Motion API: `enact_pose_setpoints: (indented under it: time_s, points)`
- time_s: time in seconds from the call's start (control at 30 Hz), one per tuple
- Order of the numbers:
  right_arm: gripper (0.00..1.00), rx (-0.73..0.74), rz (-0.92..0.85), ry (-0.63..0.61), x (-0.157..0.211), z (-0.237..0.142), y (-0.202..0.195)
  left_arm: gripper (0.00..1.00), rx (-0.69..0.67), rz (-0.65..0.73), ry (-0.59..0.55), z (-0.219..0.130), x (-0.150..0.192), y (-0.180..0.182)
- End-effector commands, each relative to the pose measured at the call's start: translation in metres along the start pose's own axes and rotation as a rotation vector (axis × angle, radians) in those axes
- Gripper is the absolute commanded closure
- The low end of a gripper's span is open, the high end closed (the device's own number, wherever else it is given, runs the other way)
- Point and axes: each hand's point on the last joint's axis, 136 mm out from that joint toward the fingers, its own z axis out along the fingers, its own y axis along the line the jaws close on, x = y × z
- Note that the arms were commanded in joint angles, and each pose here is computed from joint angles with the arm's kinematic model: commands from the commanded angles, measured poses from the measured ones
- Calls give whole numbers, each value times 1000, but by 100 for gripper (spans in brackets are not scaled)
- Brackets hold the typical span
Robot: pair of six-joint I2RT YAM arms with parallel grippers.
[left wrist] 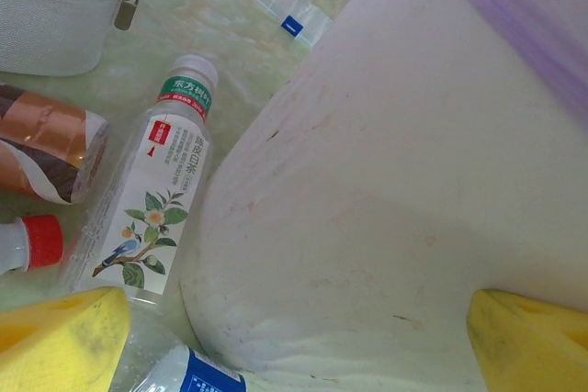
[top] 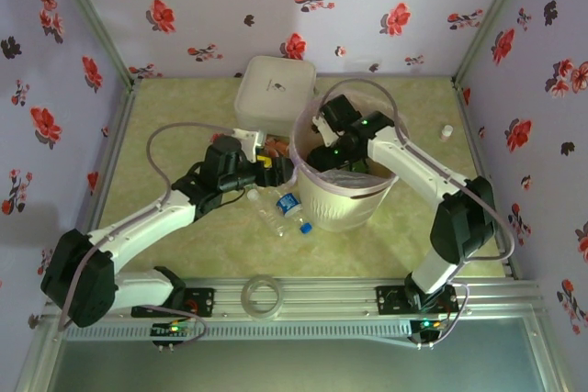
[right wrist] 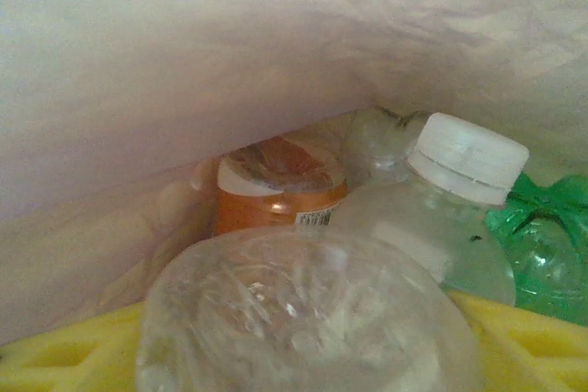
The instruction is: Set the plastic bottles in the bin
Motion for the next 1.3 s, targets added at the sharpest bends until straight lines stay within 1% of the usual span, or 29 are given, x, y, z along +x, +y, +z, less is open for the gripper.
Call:
enact_pose_setpoints:
  time_s: [0.0,0.13,0.33,0.53,0.77,1.0,1.13,1.27]
  points:
    - [21,22,46,-59,-4,-8,-10,5,16,17,-12,7,-3,-8]
    - [15,45,56,-96,-5,-25,-19,5,28,22,-5,13,-3,-14]
    - [11,107,51,-163,-6,-74,-28,5,43,36,5,21,-4,-23]
    - [10,188,83,-267,0,-132,-46,5,56,52,15,31,-5,-31]
    - [10,234,140,-403,1,-183,-61,5,78,67,33,44,-5,-44]
    - [10,272,190,-537,-2,-219,-71,5,85,80,37,47,-7,-52]
    - [10,274,199,-601,-7,-233,-72,5,25,88,32,37,-11,-45]
    - [10,254,198,-606,-14,-230,-70,4,-70,68,14,16,-15,-29]
